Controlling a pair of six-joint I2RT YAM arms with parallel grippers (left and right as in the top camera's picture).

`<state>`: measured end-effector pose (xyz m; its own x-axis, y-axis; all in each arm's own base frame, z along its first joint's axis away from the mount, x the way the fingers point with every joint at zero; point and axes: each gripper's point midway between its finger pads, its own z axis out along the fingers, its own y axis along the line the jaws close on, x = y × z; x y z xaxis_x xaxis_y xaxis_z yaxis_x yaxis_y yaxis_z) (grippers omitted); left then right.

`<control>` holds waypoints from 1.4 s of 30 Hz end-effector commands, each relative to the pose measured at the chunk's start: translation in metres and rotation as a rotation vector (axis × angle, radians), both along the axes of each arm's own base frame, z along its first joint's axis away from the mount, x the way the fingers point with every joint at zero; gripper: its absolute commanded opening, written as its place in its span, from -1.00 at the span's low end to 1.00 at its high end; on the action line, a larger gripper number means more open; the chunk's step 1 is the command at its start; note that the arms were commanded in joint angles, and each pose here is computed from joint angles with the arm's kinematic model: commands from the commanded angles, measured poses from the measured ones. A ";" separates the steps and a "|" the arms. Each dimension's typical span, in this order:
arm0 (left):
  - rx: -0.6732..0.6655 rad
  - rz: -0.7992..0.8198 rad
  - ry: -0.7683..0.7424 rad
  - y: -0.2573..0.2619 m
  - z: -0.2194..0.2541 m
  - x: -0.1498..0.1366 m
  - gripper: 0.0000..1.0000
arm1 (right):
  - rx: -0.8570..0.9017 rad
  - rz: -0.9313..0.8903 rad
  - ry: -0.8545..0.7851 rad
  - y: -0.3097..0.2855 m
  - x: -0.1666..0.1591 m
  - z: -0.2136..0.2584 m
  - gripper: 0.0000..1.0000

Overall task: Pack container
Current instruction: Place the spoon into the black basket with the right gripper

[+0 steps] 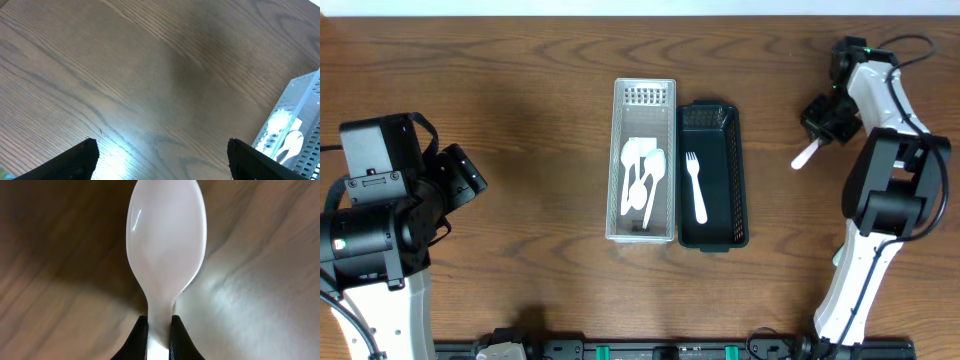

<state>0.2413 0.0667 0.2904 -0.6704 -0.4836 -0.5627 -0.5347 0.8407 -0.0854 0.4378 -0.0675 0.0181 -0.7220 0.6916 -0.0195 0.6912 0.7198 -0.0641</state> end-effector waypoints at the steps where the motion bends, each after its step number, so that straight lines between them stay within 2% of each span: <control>1: -0.002 -0.006 0.012 0.000 -0.003 -0.001 0.70 | -0.030 0.179 -0.222 0.037 0.016 0.099 -0.98; 6: -0.003 -0.006 0.012 0.000 -0.003 -0.001 0.70 | -0.027 0.367 -0.412 0.107 0.000 0.188 -0.97; 11: -0.003 -0.006 0.012 0.000 -0.003 -0.001 0.70 | 0.007 0.515 -0.442 0.178 -0.031 0.213 -0.99; 15: -0.003 -0.006 0.014 0.000 -0.003 -0.001 0.70 | -0.018 0.537 -0.367 0.207 -0.049 0.193 -0.97; 19: -0.004 -0.006 0.022 0.000 -0.004 -0.003 0.70 | -0.019 0.566 -0.285 0.224 -0.063 0.148 -0.97; 25: -0.005 -0.006 0.025 -0.001 -0.004 -0.003 0.70 | 0.024 0.622 -0.212 0.234 -0.084 0.070 -0.95; 30: -0.005 -0.006 0.026 -0.001 -0.004 -0.003 0.70 | 0.031 0.631 -0.196 0.231 -0.093 0.042 -0.85; 32: -0.005 -0.006 0.026 -0.001 -0.004 -0.003 0.70 | 0.031 0.641 -0.197 0.231 -0.093 0.041 -0.58; 34: -0.005 -0.006 0.026 -0.001 -0.005 -0.004 0.70 | 0.032 0.649 -0.206 0.232 -0.091 0.042 0.02; 38: -0.005 -0.006 0.027 -0.001 -0.005 -0.004 0.70 | 0.037 0.670 -0.226 0.236 -0.086 0.050 0.36; 42: -0.005 -0.006 0.026 -0.001 -0.005 -0.004 0.70 | 0.043 0.677 -0.284 0.237 -0.072 0.085 0.42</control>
<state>0.2379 0.0662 0.2874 -0.6819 -0.4855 -0.5471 -0.5364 0.8404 -0.0772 0.3472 0.1629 0.0682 -0.9780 0.1128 -0.1754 0.1059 0.9932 0.0478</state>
